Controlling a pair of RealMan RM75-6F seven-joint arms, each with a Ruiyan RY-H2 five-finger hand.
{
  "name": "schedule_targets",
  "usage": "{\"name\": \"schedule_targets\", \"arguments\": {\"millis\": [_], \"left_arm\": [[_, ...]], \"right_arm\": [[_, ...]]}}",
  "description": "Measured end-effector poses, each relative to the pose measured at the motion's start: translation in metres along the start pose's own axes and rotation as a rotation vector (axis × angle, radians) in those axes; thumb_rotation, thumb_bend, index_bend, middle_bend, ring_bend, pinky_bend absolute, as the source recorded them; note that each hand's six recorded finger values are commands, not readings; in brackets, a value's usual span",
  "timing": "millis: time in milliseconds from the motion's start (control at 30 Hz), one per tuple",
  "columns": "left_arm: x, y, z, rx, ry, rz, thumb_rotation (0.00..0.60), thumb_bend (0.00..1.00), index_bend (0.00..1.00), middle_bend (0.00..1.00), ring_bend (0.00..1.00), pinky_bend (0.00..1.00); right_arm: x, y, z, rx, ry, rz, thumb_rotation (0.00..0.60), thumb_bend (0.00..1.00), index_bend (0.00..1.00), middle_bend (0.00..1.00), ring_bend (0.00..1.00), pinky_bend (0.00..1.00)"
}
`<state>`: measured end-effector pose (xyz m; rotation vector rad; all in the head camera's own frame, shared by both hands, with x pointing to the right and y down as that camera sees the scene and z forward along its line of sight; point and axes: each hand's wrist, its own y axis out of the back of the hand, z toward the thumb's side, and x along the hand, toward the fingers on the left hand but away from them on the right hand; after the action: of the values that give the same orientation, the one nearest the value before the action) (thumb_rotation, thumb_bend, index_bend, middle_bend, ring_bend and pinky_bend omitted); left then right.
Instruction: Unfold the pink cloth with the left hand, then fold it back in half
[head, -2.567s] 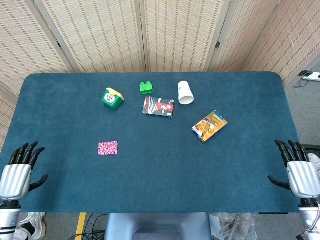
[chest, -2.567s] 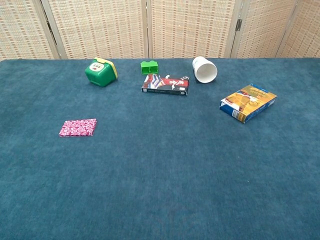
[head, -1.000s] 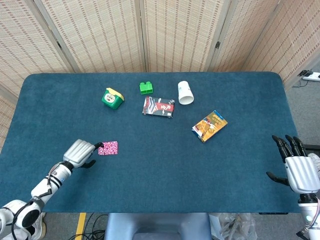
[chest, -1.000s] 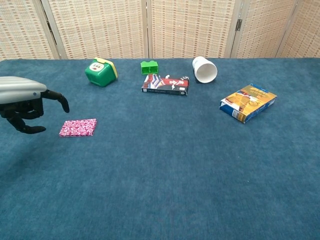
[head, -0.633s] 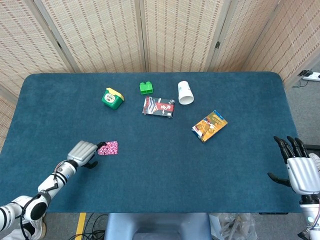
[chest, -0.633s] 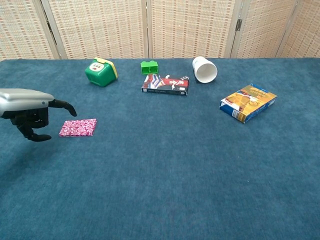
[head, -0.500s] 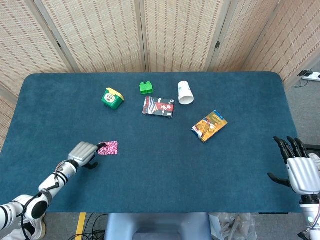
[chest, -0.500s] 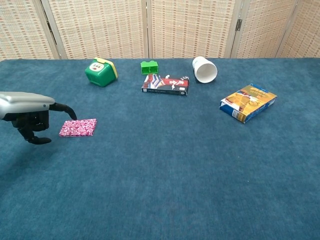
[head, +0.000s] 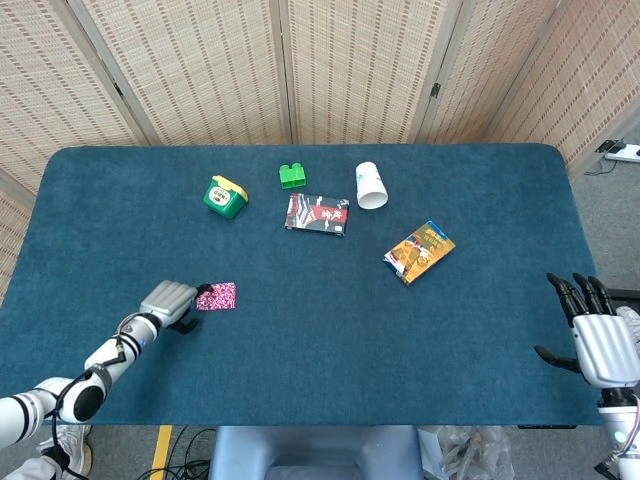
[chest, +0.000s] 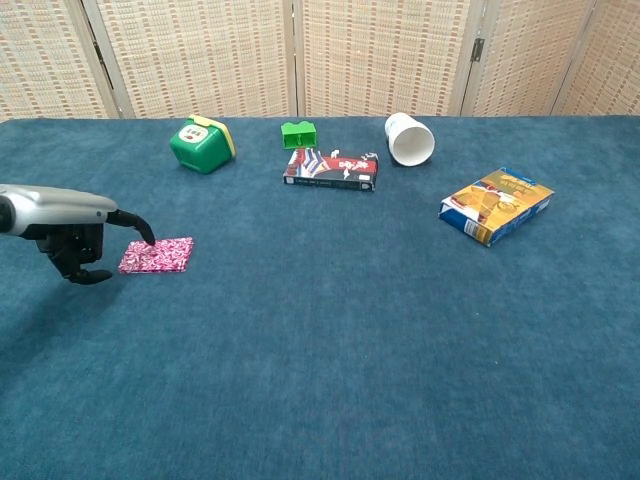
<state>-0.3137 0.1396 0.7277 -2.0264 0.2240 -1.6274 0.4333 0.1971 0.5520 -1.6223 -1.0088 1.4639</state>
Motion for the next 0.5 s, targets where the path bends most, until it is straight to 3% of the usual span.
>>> {"name": "schedule_targets", "arguments": {"millis": [500], "left_arm": [[-0.003,-0.0074,0.0036,0.034,-0.005,-0.046,0.504,0.48,0.25,0.96,0.96,1.0]], "right_arm": [[0.0015,-0.0014,0.0001,-0.003,0.007,0.006,0.6,0.0,0.03,0.19,0.01,0.0]]}}
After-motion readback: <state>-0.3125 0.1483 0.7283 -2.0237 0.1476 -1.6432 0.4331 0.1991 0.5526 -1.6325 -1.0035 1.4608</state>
